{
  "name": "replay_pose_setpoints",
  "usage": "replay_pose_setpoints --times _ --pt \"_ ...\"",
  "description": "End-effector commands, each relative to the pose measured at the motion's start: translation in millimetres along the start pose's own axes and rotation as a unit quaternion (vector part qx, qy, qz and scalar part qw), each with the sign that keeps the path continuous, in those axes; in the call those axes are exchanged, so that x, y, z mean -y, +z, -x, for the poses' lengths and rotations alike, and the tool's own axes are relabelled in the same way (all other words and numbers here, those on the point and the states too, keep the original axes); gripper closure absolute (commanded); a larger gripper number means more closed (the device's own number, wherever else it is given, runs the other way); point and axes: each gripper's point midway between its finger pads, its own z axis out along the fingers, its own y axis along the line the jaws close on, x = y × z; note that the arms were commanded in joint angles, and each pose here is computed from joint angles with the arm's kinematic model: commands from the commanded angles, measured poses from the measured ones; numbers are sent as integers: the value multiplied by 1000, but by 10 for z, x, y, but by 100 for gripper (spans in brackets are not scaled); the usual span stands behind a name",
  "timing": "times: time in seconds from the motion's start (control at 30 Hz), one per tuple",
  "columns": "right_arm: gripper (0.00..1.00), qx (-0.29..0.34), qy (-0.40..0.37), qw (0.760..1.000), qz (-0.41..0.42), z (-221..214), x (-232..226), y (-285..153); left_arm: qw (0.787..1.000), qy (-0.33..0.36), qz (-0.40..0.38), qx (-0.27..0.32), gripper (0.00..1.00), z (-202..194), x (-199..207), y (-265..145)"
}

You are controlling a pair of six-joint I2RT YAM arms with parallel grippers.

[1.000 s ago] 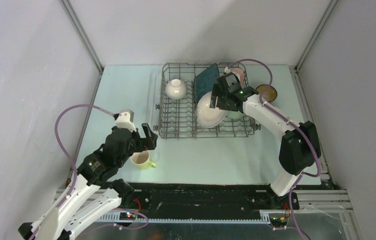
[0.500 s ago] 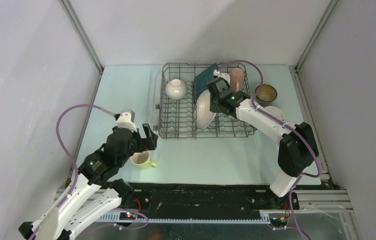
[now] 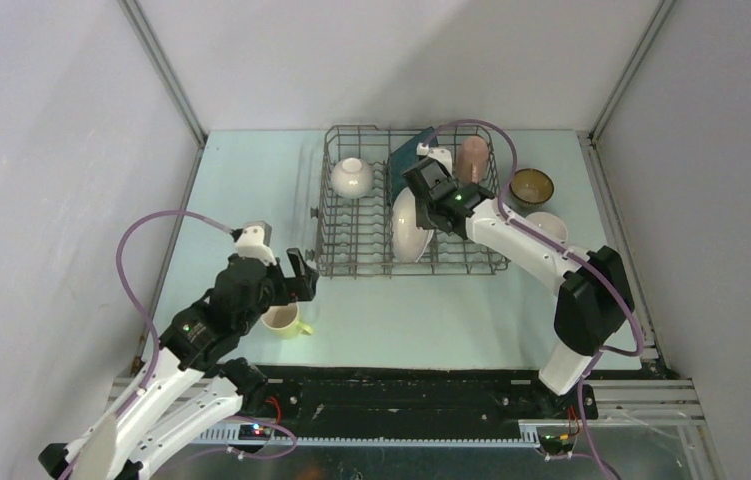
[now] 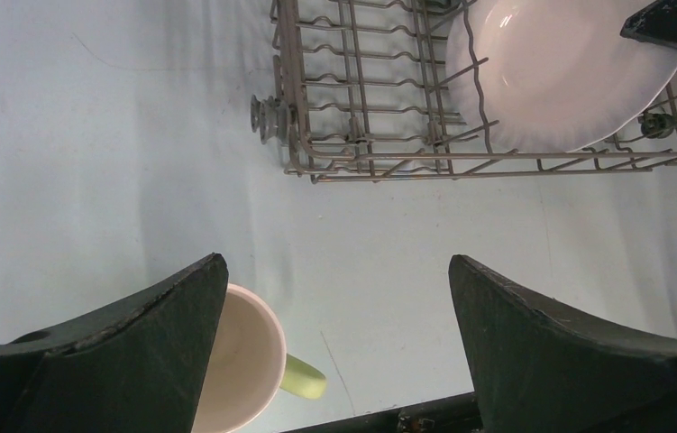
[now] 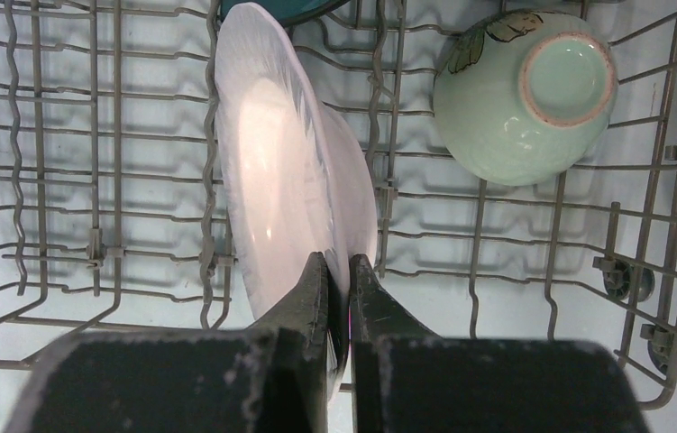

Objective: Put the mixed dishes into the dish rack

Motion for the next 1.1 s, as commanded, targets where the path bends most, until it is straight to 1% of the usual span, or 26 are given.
replay_pose_setpoints --times 0.0,0.17,0.23,0.37,0.4,0.5,0.63,0.77,0.8,0.83,0.87,0.9,0.93,0.97,1.0,1.03,1.07 --pt "100 28 15 995 91 252 -492 -180 999 -32 -25 16 0 59 123 58" --pt "100 -13 5 994 106 -5 -559 -43 996 -71 -52 15 0 27 211 187" --pt "100 -21 1 994 107 -67 -557 -16 995 -81 -50 19 0 55 189 218" --pt "100 -16 -7 994 113 -59 -544 -47 994 -96 -36 36 0 189 114 268" --pt "100 -16 -9 993 115 -63 -546 -55 993 -106 -32 48 0 252 82 293" --pt "100 -9 -15 992 121 -26 -550 -90 989 -130 -23 59 0 346 -9 394" --pt "100 -10 -9 990 140 8 -574 -150 984 -151 -8 97 0 542 -116 480" --pt "100 7 2 988 152 105 -546 -220 978 -168 9 125 0 590 -229 631" --pt "100 11 3 988 154 135 -539 -244 978 -168 16 121 0 555 -258 694" --pt "100 16 0 987 157 158 -545 -259 977 -170 13 126 0 581 -249 729" --pt "100 20 0 987 159 186 -541 -277 979 -168 8 112 0 531 -222 809" --pt "100 22 0 986 163 206 -552 -293 979 -166 -2 114 0 568 -177 848" --pt "100 22 0 986 166 209 -561 -302 982 -163 -9 95 0 507 -138 936" --pt "100 21 2 985 170 219 -577 -312 983 -159 -20 92 1 547 -79 963" --pt "100 17 6 985 171 209 -589 -309 985 -155 -17 78 2 500 -79 1046" --pt "100 15 9 984 176 212 -615 -319 986 -148 -22 78 4 548 -48 1067" --pt "100 11 16 984 177 199 -633 -303 987 -143 -17 68 6 510 -56 1134"
